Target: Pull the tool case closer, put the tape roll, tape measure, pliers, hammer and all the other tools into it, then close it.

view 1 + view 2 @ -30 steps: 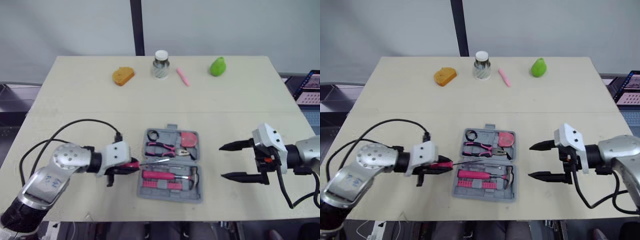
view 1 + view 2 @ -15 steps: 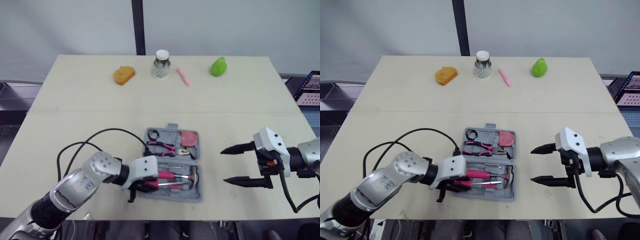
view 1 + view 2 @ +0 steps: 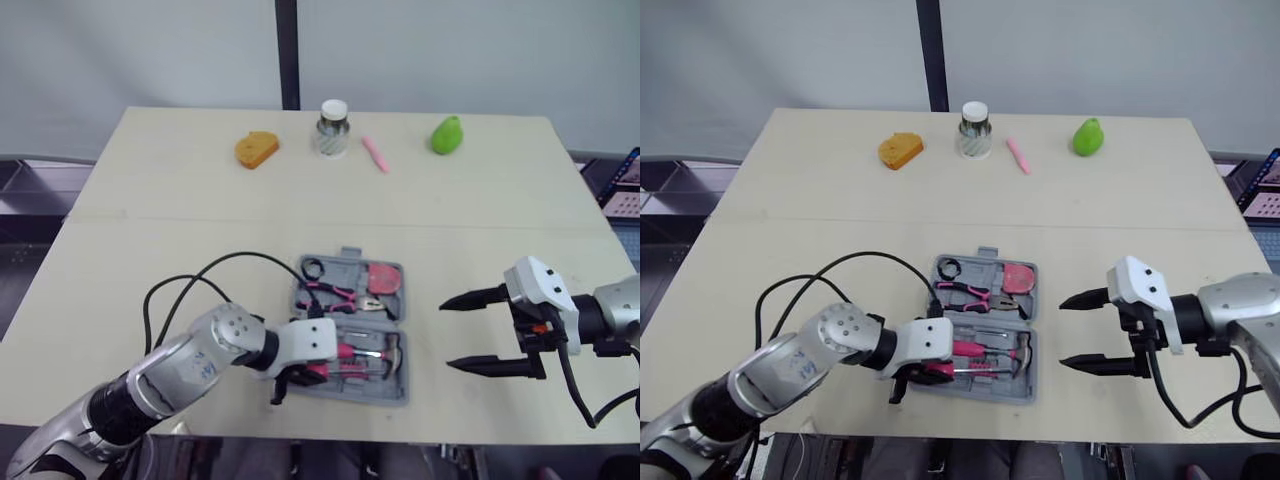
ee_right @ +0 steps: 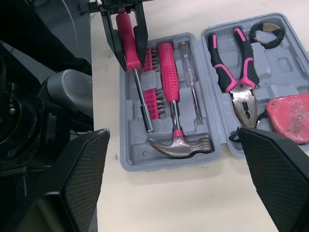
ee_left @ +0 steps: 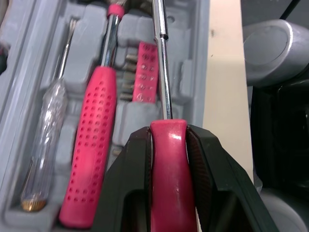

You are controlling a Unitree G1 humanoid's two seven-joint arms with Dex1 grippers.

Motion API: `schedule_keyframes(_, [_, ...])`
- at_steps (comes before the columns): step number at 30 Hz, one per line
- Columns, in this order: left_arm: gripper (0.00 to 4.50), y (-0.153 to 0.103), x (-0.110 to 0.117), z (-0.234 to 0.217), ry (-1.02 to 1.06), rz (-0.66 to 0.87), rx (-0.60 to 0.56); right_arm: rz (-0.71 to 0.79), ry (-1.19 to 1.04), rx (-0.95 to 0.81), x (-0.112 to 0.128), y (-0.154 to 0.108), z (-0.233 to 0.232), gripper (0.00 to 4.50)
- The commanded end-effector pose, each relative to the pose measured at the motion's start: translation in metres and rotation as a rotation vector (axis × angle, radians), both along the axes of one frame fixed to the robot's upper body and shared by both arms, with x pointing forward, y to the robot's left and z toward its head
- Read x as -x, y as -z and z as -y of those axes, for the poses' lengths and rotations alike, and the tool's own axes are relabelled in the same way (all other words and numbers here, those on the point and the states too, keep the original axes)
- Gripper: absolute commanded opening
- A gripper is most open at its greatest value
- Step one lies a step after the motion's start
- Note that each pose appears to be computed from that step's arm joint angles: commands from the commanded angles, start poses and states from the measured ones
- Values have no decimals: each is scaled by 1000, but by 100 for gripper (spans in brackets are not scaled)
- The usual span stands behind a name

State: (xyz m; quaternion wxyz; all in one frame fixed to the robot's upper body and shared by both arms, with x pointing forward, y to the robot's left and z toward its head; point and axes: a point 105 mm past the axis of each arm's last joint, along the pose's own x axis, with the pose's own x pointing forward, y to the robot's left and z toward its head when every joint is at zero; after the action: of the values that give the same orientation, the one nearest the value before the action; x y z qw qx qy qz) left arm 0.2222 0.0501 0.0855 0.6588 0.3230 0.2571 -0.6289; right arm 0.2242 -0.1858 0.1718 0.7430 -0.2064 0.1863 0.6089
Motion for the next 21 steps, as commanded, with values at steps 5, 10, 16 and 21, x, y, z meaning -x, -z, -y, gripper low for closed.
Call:
schedule_keyframes(5, [58, -6, 5, 14, 65, 21, 19, 11, -25, -9, 3, -3, -5, 450])
schedule_keyframes(10, [58, -1, 6, 18, 76, 15, 5, 7, -24, -7, 4, -2, -5, 450])
schedule_keyframes(16, [58, 4, 6, 19, 75, 3, -19, 7, -23, -10, 4, -1, -6, 450])
schedule_keyframes(21, [58, 6, 4, 20, 64, 6, -24, 6, -19, -8, 4, -1, -5, 450])
